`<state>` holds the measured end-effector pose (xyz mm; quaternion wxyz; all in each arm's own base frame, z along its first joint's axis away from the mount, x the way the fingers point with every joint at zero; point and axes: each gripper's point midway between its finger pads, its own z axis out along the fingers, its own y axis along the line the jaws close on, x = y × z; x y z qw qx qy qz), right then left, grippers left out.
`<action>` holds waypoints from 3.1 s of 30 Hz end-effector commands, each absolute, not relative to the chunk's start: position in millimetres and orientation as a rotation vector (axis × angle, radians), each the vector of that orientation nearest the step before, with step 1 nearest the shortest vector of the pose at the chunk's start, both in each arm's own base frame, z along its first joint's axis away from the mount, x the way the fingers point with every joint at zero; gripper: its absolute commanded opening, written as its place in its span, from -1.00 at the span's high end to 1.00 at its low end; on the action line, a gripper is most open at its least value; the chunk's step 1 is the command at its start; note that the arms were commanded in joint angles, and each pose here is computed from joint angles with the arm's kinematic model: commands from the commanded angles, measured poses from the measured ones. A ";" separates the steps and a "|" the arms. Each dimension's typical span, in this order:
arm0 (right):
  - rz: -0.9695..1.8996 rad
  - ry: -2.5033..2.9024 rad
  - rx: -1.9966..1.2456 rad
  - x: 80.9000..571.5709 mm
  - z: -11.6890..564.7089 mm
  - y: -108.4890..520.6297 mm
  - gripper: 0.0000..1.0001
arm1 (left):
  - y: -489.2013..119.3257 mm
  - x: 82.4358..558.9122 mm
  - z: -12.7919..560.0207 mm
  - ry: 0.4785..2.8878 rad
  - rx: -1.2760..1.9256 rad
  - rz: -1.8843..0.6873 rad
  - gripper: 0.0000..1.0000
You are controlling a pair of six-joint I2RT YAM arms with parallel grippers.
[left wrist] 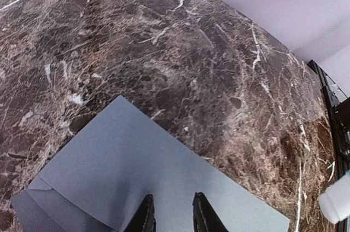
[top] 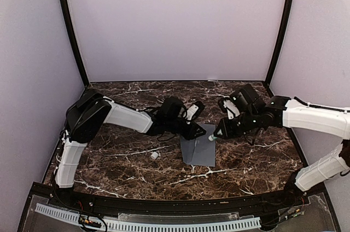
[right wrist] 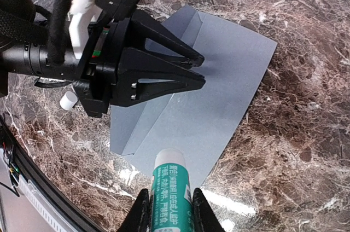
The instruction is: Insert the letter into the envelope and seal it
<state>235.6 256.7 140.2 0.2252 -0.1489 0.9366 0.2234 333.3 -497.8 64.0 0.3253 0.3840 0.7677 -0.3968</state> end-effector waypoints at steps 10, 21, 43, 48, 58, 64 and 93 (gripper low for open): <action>0.612 2.599 -0.441 264.5 116.4 293.8 1.00 | -484.6 360.3 39.8 2.084 0.973 -0.792 0.67; 0.520 2.623 -0.437 290.2 90.5 301.4 1.00 | -483.3 360.3 26.0 2.106 1.005 -0.765 0.85; 0.239 2.669 -0.341 320.2 41.8 274.7 1.00 | -484.6 358.1 14.2 2.130 1.026 -0.769 0.99; 0.263 2.656 -0.388 314.5 44.0 284.1 1.00 | -485.1 358.5 11.0 2.134 1.028 -0.766 0.99; 0.371 2.736 -0.566 268.8 37.5 309.2 1.00 | -484.3 361.6 4.2 2.145 1.021 -0.747 1.00; 0.537 2.758 -0.650 243.3 40.5 324.7 1.00 | -485.0 361.5 3.1 2.148 1.022 -0.751 1.00; 0.437 2.727 -0.500 261.9 55.0 307.6 1.00 | -429.2 378.6 162.0 1.920 0.858 -0.686 0.02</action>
